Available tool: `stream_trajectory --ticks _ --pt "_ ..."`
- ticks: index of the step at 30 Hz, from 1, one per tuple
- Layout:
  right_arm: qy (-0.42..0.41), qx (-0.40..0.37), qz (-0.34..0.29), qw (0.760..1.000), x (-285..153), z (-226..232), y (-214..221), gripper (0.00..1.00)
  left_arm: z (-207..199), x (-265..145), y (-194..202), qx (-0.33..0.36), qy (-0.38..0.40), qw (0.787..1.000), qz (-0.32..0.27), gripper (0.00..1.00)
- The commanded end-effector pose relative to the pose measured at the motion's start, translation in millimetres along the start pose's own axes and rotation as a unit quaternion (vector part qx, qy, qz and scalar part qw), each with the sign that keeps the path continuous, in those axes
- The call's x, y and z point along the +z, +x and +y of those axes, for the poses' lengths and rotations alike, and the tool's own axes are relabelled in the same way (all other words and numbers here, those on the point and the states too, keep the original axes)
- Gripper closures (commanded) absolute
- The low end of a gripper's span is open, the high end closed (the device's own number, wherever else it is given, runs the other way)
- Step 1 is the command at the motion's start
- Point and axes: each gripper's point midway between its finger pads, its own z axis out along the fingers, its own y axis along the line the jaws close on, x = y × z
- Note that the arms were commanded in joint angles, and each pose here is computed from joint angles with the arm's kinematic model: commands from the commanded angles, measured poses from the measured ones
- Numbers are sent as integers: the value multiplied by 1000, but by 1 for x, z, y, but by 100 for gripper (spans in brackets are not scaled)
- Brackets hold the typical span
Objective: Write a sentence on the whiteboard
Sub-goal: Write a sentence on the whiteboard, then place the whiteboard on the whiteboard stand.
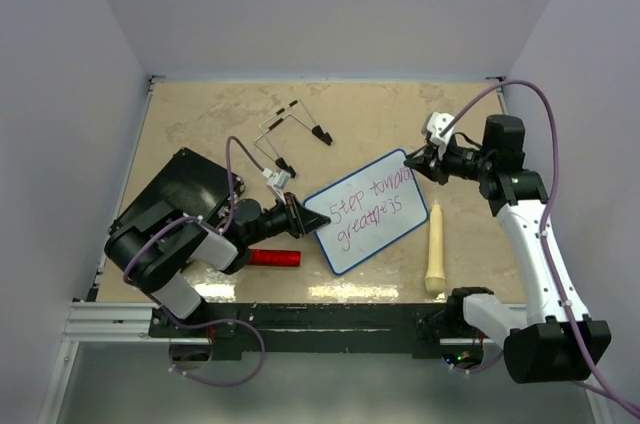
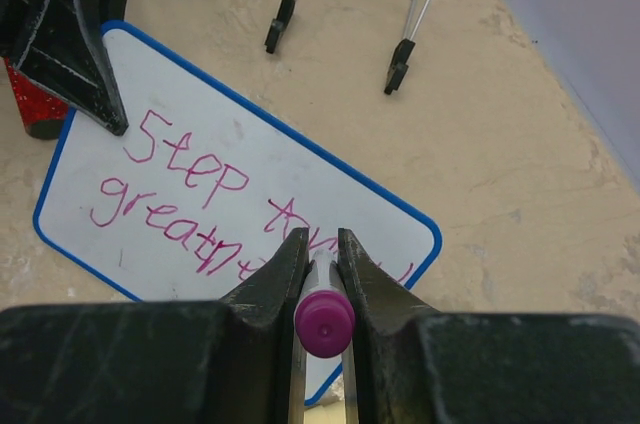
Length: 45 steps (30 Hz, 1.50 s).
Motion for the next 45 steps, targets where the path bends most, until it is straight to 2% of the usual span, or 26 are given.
stream_trajectory --ticks 1,5,11,17,21,25,29,35,45 --pt "-88 -5 -47 995 -7 37 -3 100 -30 8 -24 93 53 994 -8 100" --pt "-121 -37 -59 990 -16 56 -9 100 -37 10 -45 127 49 991 -17 100" --pt "-145 -68 -76 984 -28 76 -19 100 -40 7 -105 135 30 989 -47 100" --pt "-149 -76 -77 983 -32 82 -19 100 -52 6 -161 164 28 984 -69 100" --pt "-156 -71 -75 982 -31 84 -16 100 -54 2 -207 187 -3 978 -95 100" --pt "-157 -71 -75 982 -30 84 -15 100 -35 -15 -246 188 -39 974 -121 100" --pt "-158 -66 -71 983 -29 84 -11 100 -11 -42 -287 216 -73 961 -153 100" --pt "-160 -57 -66 983 -26 82 -6 100 26 -63 -322 241 -96 954 -150 100" --pt "-160 -49 -60 984 -23 80 -1 100 89 -64 -320 201 -108 967 -112 100"
